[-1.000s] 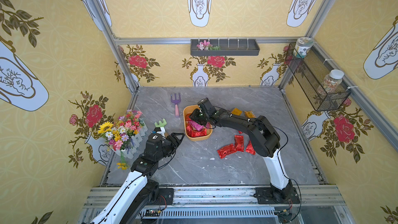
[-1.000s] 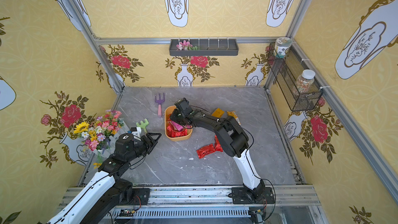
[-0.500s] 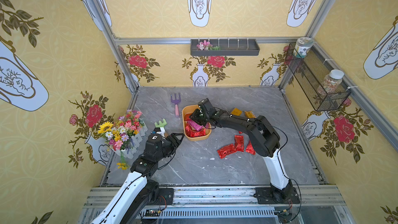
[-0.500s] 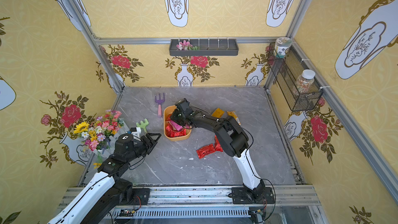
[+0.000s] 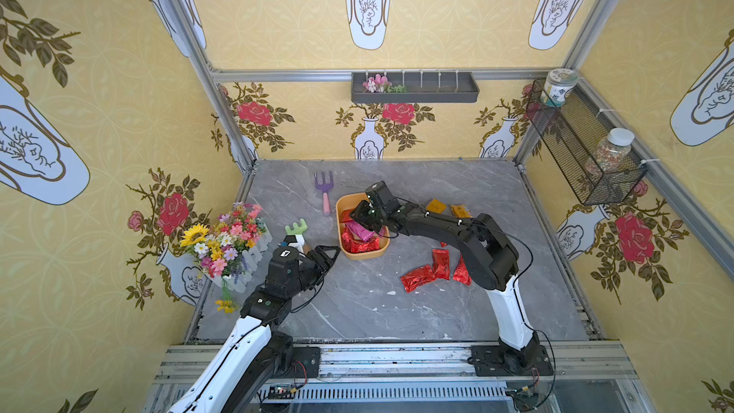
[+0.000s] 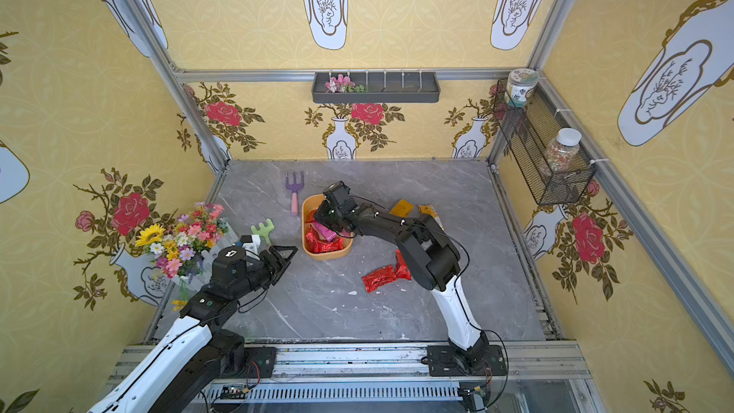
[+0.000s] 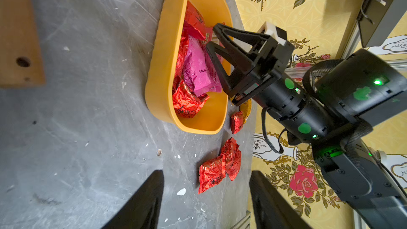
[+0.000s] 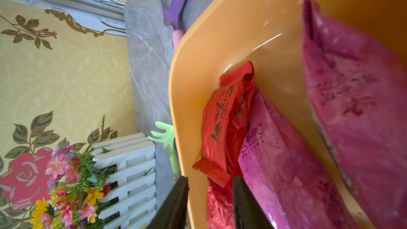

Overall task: Take the tea bags out of the storage box
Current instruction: Pick up the tea bag from the storage box, then place the tea bag at the center of the board.

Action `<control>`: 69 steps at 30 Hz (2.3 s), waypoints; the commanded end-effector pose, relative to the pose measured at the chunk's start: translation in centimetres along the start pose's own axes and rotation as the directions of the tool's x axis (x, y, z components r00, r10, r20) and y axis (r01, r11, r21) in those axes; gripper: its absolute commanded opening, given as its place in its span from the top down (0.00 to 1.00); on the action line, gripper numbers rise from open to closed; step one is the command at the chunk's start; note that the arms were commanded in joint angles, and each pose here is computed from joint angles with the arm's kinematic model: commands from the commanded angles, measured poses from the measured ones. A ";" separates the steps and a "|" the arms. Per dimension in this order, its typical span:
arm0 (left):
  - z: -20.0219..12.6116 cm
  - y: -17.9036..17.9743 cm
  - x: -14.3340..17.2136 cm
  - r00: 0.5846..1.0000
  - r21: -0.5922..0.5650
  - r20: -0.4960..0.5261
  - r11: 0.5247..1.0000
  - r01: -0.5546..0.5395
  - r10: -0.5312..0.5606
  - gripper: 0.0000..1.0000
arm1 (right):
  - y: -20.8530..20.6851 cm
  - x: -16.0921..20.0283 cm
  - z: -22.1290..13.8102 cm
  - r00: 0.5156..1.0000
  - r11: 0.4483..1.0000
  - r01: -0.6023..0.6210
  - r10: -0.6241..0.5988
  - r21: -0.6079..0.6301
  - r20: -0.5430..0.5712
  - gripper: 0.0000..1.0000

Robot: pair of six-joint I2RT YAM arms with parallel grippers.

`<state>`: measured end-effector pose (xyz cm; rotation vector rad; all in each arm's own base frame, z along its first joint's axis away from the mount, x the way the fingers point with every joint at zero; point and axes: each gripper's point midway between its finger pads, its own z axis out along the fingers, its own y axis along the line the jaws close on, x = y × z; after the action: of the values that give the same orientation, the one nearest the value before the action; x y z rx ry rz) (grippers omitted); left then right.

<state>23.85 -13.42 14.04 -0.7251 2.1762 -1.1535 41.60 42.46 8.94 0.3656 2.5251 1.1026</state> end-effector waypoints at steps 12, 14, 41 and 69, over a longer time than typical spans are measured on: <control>-0.1 0.0 0.0 1.000 -0.010 -0.004 1.000 -0.013 0.013 0.33 | 0.3 0.1 1.5 1.000 0.999 -0.023 0.023 -0.041 -0.004 0.68; -0.2 0.1 0.0 1.000 -0.011 -0.003 1.000 -0.011 0.011 0.33 | 0.3 0.1 1.6 1.000 0.999 -0.025 0.025 -0.043 -0.004 0.71; 0.5 -3.4 -1.1 0.999 0.050 -0.010 0.998 -0.034 0.035 0.34 | 1.4 -0.1 -10.1 0.998 0.986 0.021 -0.010 -0.166 0.066 1.00; 5.0 -5.5 2.2 0.988 0.077 -0.134 0.995 -0.065 0.074 0.36 | -16.8 1.8 -16.8 0.981 0.983 -0.183 0.184 -0.015 0.064 1.00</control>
<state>26.55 -20.19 15.31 -0.5624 2.2703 -1.2599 30.81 20.79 5.45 0.6667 2.5269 1.1085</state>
